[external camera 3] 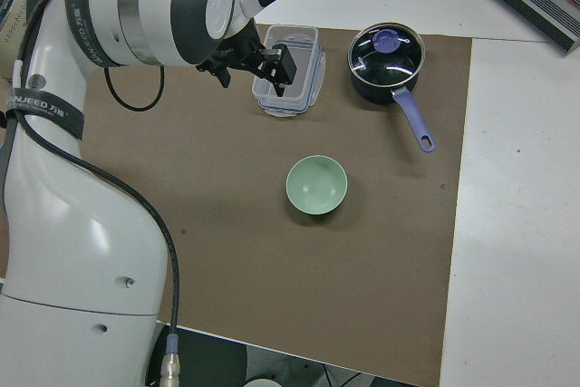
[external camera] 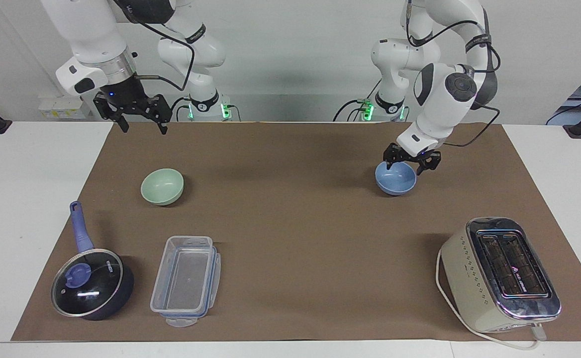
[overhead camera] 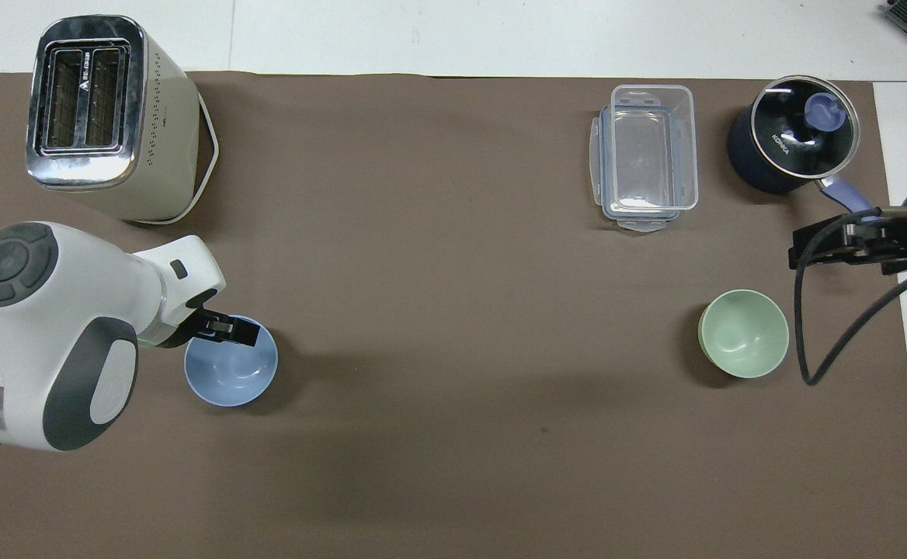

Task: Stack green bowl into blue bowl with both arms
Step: 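Reach the left gripper to the blue bowl rim and grasp it, then slide the blue bowl toward the table center, then release it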

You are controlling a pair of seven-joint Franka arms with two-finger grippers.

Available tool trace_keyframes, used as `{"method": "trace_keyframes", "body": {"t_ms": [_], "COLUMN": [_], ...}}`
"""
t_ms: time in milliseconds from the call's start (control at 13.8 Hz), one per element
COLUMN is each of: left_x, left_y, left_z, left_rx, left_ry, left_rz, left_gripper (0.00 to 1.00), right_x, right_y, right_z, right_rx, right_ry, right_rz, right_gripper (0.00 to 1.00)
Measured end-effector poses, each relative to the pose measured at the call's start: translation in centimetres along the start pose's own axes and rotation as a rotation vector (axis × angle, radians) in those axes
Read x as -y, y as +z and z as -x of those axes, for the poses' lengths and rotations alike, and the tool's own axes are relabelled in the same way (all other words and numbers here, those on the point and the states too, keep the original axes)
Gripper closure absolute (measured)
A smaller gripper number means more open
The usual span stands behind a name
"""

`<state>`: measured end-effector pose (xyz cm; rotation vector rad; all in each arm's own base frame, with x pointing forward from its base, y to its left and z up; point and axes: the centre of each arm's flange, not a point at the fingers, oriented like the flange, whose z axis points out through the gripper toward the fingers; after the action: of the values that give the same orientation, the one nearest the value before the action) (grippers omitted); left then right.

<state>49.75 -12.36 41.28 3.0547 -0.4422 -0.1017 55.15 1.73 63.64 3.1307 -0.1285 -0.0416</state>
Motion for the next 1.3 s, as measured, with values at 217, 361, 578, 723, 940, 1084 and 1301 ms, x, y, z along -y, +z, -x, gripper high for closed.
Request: {"method": "trace_keyframes", "body": {"t_ms": [217,361,578,723,940,1084,1301], "left_x": [3.2,4.6,4.8,4.7,4.6,4.7,4.8], "left_y": [1.2,2.5,5.5,7.0,7.6,7.5,6.8], "left_z": [0.7,1.2,2.2,2.6,2.7,2.7,2.3], "left_rx": [-0.005,-0.024,-0.044,-0.046,-0.045,-0.047,-0.059], "left_ry": [0.073,0.093,0.112,0.114,0.115,0.113,0.112], "left_rz": [0.003,-0.001,-0.01,-0.013,-0.013,-0.013,-0.015], "left_gripper": [0.0,0.0,0.0,0.08,0.51,0.76,0.96], "right_x": [0.0,0.0,0.0,0.0,0.0,0.0,0.0], "right_y": [0.0,0.0,0.0,0.0,0.0,0.0,0.0], "right_z": [0.0,0.0,0.0,0.0,0.0,0.0,0.0], "right_rx": [0.0,0.0,0.0,0.0,0.0,-0.001,-0.001], "right_ry": [0.0,0.0,0.0,0.0,0.0,0.0,0.0], "right_rz": [0.0,0.0,0.0,0.0,0.0,0.0,0.0], "right_gripper": [0.0,0.0,0.0,0.0,0.0,0.0,0.0]}}
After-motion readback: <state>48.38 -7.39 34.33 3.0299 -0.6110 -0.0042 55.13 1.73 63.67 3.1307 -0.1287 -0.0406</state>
